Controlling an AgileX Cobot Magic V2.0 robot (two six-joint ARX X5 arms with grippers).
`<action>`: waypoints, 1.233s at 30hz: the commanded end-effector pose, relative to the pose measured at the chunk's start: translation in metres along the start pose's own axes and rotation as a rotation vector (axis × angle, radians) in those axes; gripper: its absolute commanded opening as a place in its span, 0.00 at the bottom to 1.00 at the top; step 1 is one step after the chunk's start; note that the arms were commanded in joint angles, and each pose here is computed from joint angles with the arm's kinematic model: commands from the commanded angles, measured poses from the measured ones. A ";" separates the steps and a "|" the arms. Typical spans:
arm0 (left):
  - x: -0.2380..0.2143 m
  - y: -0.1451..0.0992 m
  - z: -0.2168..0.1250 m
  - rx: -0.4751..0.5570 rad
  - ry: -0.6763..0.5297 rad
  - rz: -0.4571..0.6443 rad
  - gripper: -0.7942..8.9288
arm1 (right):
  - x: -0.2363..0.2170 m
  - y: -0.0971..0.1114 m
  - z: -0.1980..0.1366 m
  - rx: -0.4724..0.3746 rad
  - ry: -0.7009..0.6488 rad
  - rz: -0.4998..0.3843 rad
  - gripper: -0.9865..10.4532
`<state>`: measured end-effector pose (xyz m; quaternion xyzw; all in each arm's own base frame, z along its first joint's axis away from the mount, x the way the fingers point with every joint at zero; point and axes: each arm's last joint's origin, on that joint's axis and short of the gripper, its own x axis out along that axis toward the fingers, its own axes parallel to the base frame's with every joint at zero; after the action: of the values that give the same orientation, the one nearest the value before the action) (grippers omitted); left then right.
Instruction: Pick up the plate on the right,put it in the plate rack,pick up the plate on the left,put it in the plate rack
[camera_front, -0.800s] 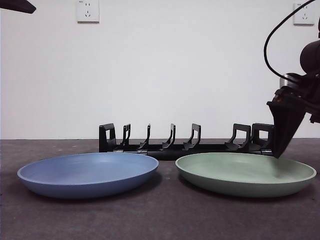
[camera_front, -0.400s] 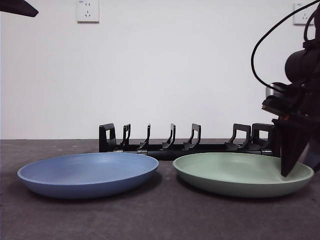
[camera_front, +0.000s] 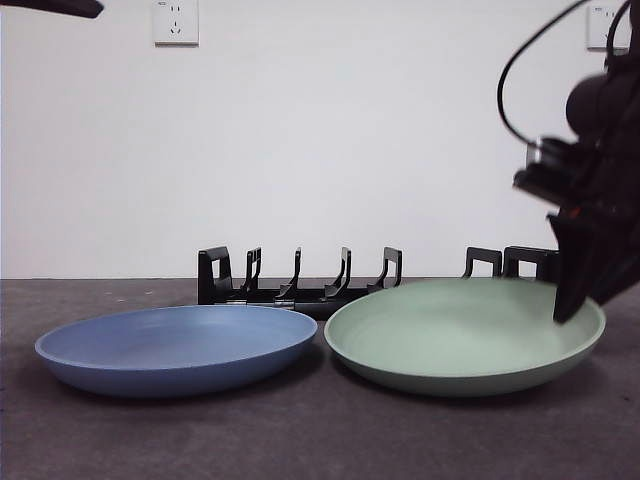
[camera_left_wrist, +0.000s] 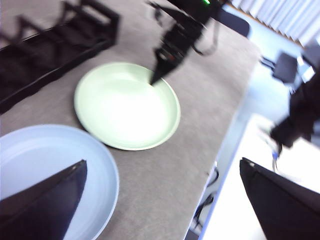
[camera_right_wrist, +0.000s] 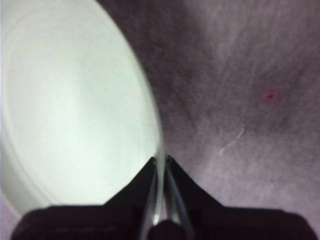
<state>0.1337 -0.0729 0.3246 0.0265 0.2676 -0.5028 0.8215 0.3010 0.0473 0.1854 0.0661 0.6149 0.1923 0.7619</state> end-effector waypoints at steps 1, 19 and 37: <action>0.004 -0.006 0.001 0.147 0.012 -0.014 0.77 | -0.025 0.009 0.001 -0.034 -0.050 -0.027 0.07; 0.059 -0.043 0.020 0.908 0.093 0.262 0.77 | -0.159 0.063 0.005 -0.135 -0.206 0.082 0.07; 0.133 -0.065 0.018 1.382 0.220 0.341 0.72 | -0.156 0.073 -0.001 -0.145 -0.138 0.168 0.07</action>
<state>0.1335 -0.2167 0.2920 0.6286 -0.0311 -0.4188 0.6546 0.2564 0.0548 0.3520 0.0754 0.5406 0.2851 0.7879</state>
